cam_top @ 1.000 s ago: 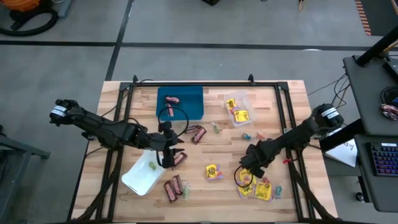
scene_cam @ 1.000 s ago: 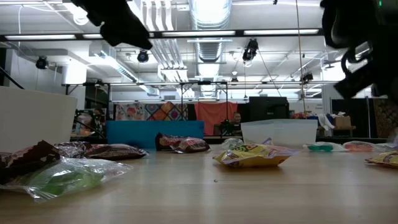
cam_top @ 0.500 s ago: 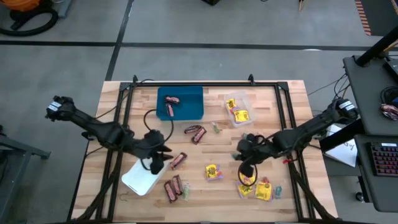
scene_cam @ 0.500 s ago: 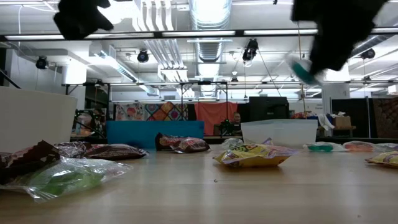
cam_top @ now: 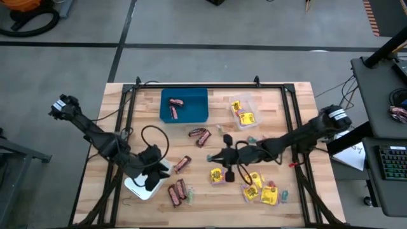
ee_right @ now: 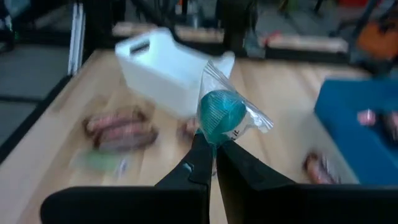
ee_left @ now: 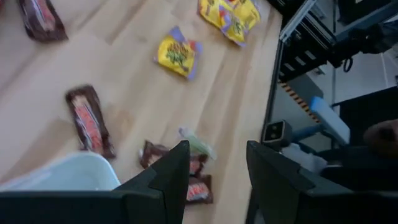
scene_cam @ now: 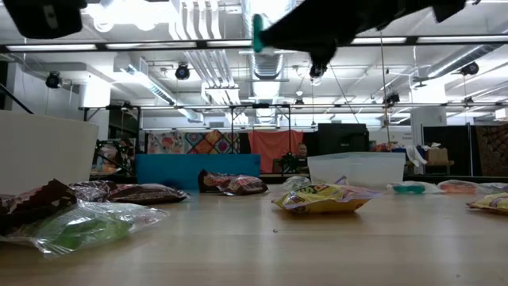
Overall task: Sort candy
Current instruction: Put the blue gummy into the white bin
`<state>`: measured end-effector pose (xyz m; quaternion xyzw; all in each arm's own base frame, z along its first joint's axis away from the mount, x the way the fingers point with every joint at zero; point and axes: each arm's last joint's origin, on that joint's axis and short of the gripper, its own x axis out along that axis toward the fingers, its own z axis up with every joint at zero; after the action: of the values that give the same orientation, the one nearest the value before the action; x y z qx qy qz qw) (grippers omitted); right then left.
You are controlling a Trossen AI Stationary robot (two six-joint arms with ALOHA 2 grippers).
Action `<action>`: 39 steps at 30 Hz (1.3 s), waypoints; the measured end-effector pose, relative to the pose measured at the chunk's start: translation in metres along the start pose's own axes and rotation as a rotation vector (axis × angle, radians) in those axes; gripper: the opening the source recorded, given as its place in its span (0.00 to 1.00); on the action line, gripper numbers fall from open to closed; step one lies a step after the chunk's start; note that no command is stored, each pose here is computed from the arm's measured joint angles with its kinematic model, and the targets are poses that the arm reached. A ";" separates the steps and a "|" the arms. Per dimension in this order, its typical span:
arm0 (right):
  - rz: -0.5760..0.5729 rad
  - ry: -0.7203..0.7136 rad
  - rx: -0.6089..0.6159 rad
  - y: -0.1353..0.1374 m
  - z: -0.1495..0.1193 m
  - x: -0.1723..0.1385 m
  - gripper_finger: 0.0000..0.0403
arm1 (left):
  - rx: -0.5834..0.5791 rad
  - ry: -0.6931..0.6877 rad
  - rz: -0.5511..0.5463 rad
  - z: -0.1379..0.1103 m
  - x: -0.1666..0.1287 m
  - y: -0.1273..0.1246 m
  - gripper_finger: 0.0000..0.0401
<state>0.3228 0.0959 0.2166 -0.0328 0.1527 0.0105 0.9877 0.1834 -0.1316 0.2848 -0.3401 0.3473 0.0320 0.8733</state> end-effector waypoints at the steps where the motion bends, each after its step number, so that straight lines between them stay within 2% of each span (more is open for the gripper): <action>1: -0.007 -0.019 -0.008 -0.001 -0.001 0.005 0.03 | -0.007 0.009 -0.003 -0.003 0.000 -0.001 0.35; 7: -0.045 -0.041 -0.044 -0.007 0.001 0.038 0.03 | -0.069 0.060 0.006 -0.012 -0.014 -0.002 0.35; 15: -0.070 -0.033 -0.052 -0.006 0.010 0.082 0.03 | -0.080 0.105 0.265 -0.006 -0.044 0.006 0.35; 20: -0.077 -0.022 -0.071 -0.004 0.014 0.108 0.03 | -0.029 0.104 0.353 0.000 -0.058 0.007 0.35; 29: -0.087 -0.045 -0.067 -0.001 0.017 0.141 0.03 | 0.023 0.095 0.421 0.005 -0.070 0.012 0.35; 39: -0.090 -0.064 -0.063 0.004 0.015 0.173 0.03 | 0.030 0.068 0.428 0.007 -0.073 0.014 0.35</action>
<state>0.4918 0.1025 0.1785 -0.0705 0.1191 -0.0278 0.9900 0.1275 -0.1033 0.3260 -0.2464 0.4413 0.1998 0.8394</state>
